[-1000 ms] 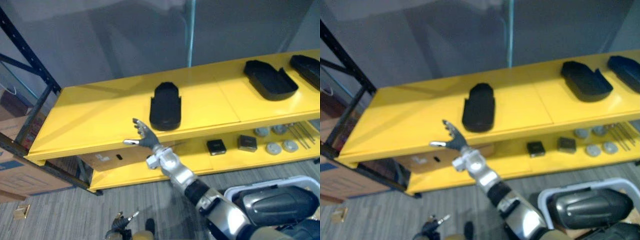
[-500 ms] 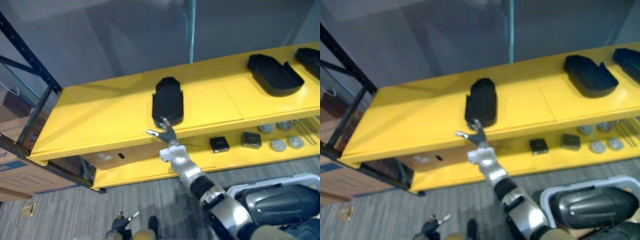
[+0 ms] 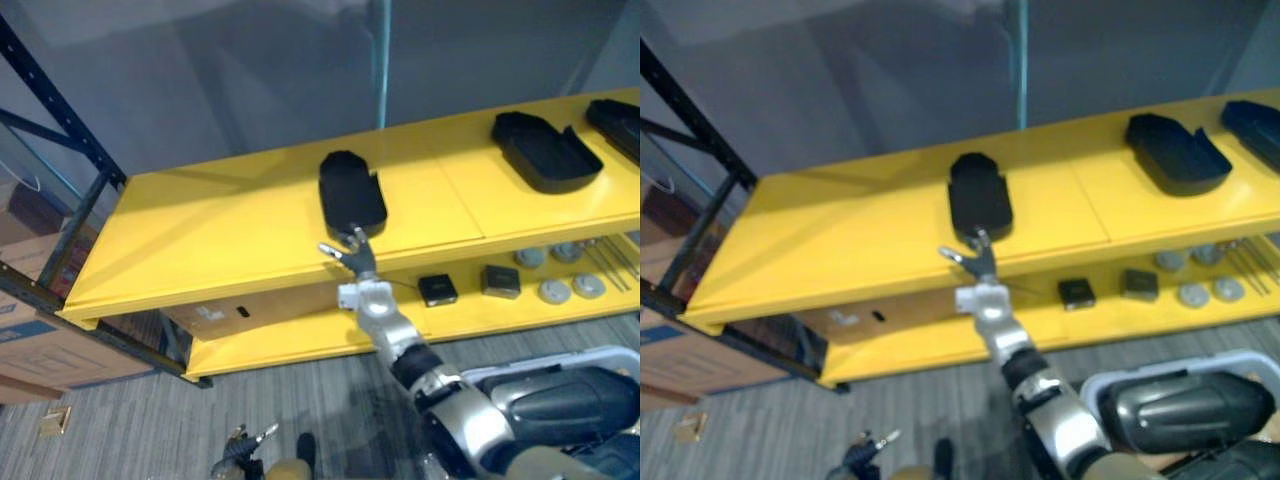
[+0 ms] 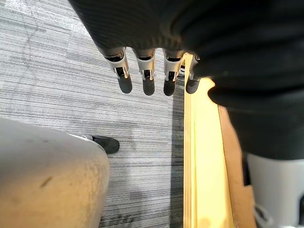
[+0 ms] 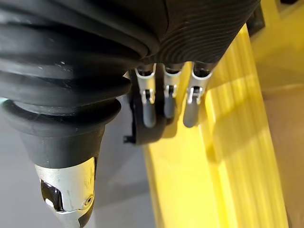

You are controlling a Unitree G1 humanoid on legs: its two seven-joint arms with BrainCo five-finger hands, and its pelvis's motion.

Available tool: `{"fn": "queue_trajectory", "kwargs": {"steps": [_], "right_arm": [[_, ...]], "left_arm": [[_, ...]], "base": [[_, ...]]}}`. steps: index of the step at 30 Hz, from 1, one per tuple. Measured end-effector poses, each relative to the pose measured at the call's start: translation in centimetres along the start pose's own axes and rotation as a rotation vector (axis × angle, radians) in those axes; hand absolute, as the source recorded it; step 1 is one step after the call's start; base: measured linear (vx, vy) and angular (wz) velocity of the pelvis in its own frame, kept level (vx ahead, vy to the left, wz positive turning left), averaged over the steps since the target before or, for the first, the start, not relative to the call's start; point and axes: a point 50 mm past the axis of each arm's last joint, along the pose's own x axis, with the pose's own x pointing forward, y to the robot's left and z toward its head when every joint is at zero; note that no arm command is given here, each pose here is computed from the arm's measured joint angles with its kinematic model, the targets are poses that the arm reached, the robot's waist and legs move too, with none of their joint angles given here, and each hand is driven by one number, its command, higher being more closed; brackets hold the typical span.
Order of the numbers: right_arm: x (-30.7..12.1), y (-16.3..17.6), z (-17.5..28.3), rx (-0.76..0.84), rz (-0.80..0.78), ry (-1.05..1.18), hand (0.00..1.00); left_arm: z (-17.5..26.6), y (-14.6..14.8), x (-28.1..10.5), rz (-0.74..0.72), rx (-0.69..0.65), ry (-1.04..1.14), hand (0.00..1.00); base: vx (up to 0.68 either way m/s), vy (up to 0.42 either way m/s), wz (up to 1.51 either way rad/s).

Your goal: Walk over and take plastic housings, then place them on the shelf

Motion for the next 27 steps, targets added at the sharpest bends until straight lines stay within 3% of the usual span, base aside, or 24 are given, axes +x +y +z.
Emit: {"fn": "queue_trajectory", "kwargs": {"steps": [9,12,16,18,23,27], "right_arm": [[0.5,-1.7,0.6,0.010,-0.027,-0.015,0.00],[0.5,-1.2,0.8,-0.004,0.107,-0.044,0.00],[-0.4,1.9,1.4,-0.094,0.389,-0.101,0.00],[-0.9,3.1,1.8,-0.113,0.458,-0.131,0.00],[-3.5,5.7,2.9,-0.075,0.694,-0.212,0.00],[-5.2,6.7,2.7,-0.066,0.743,-0.227,0.00]], "left_arm": [[0.0,0.0,0.0,-0.001,-0.001,0.000,0.00],[0.0,0.0,0.0,-0.003,-0.001,0.000,0.00],[0.0,0.0,0.0,-0.009,0.001,-0.001,0.00],[0.0,0.1,0.0,-0.008,0.001,-0.003,0.00],[0.2,1.0,0.0,0.015,0.014,-0.011,0.00],[0.3,1.6,0.1,0.030,0.023,-0.015,0.00]], "base": [[0.00,0.000,0.00],[0.00,0.000,0.00],[0.00,0.000,0.00],[0.00,0.000,0.00],[0.01,0.002,-0.10],[-0.01,0.011,-0.16]]}}
